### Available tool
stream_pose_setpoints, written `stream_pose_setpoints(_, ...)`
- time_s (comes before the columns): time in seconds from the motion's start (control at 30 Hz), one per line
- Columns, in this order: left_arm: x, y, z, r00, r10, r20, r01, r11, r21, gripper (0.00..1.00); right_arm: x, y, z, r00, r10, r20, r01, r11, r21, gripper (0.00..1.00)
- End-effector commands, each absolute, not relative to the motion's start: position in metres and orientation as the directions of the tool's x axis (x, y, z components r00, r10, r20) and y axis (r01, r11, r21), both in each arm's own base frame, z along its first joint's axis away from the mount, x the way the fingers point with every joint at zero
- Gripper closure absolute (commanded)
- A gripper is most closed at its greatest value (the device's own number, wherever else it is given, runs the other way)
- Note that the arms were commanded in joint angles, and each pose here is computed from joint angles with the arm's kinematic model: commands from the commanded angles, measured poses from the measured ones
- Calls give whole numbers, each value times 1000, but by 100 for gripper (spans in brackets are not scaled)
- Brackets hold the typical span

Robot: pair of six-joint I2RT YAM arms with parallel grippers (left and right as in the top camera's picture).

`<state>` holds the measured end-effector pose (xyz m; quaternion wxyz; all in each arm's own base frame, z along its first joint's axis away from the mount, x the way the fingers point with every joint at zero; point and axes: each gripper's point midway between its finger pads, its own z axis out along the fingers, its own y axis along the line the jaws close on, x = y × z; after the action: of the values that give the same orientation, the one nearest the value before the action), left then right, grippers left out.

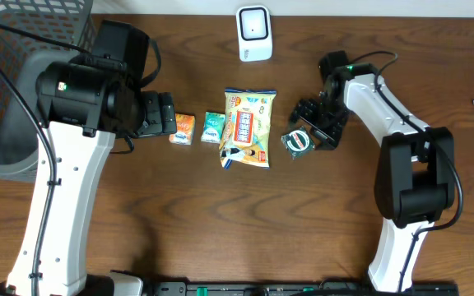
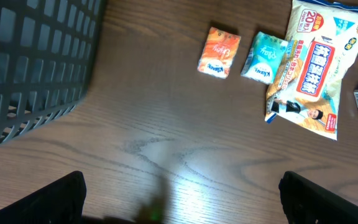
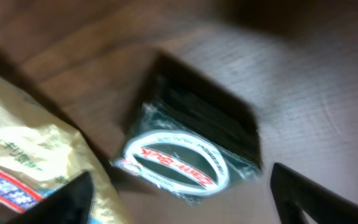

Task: Scan the item barcode

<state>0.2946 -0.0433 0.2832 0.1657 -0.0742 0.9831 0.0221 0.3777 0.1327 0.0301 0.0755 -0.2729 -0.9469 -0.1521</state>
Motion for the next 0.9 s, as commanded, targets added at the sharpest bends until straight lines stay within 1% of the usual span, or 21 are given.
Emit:
stream_pose_setpoints(0.0,294,-42,282,-935,-143,-324,-159,987,24,2,371,139,23,-773,590,232,631,754,184,11)
stream_pose_setpoints(0.1,294,-42,282,-935,-143,-324,-159,987,24,2,365,134,14,-706,683,187,705,703,96,12)
stream_pose_setpoints(0.23,294,-42,282,-935,-143,-324,-159,987,25,2,367,141,10,-719,675,167,694,712,110,12)
stream_pose_setpoints(0.4,294,-42,282,-935,-143,-324,-159,987,24,2,364,125,1,-686,724,73,726,687,22,16)
stream_pose_setpoints(0.53,294,-42,282,-935,-143,-324,-159,987,24,2,364,124,-8,-690,722,51,723,690,11,18)
stream_pose_setpoints(0.7,294,-42,282,-935,-143,-324,-159,987,25,2,363,125,-13,-699,713,53,715,699,18,28)
stream_pose_setpoints(0.77,293,-42,282,-935,-142,-324,-159,987,25,2,363,127,-12,-720,691,59,693,720,24,35)
stream_pose_setpoints(0.8,293,-42,282,-935,-143,-324,-159,987,25,2,362,130,-12,-727,683,72,686,727,32,40)
stream_pose_setpoints(0.83,294,-42,282,-935,-143,-324,-159,987,24,2,361,134,-12,-735,672,93,677,734,46,43)
stream_pose_setpoints(0.87,293,-42,282,-935,-143,-324,-159,987,25,2,360,138,-11,-737,666,115,675,736,59,44)
